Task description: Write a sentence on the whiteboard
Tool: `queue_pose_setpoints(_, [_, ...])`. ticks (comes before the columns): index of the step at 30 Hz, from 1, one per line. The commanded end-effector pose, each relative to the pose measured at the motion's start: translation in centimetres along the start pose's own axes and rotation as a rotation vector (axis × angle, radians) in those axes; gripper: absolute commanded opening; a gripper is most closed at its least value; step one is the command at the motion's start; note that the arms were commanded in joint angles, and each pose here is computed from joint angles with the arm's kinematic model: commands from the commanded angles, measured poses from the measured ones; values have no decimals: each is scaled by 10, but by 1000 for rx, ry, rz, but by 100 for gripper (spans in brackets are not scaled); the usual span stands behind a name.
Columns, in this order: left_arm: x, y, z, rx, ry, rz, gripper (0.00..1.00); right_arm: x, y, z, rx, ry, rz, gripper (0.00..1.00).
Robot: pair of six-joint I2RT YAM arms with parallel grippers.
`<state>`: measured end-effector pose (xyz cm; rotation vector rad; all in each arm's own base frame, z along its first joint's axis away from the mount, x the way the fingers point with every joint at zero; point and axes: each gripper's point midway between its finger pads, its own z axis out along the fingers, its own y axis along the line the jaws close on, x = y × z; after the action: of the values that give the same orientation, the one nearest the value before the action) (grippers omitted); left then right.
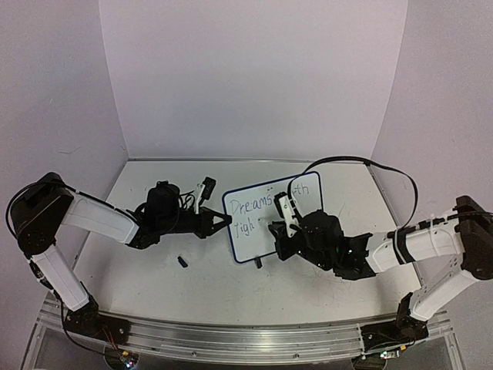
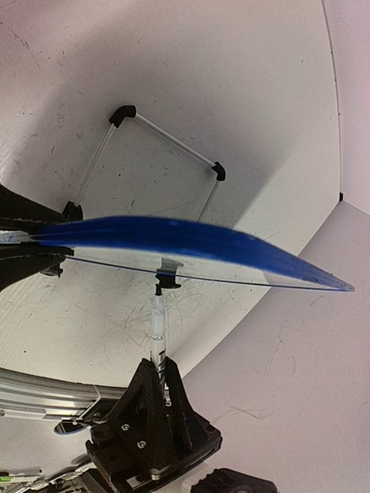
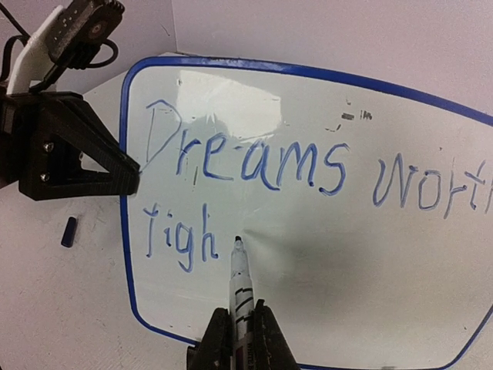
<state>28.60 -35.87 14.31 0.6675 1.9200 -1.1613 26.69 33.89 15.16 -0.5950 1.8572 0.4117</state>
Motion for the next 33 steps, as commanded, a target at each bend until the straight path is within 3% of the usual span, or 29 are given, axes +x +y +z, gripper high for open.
queue_pose_setpoints(1, [-12, 2, -6, -35, -34, 30, 0, -21, -7, -4, 35, -63, 23, 0])
queue_pose_setpoints(33, [-11, 0, -7, -28, -31, 40, 0, -16, 5, 19, 27, -14, -8, 0])
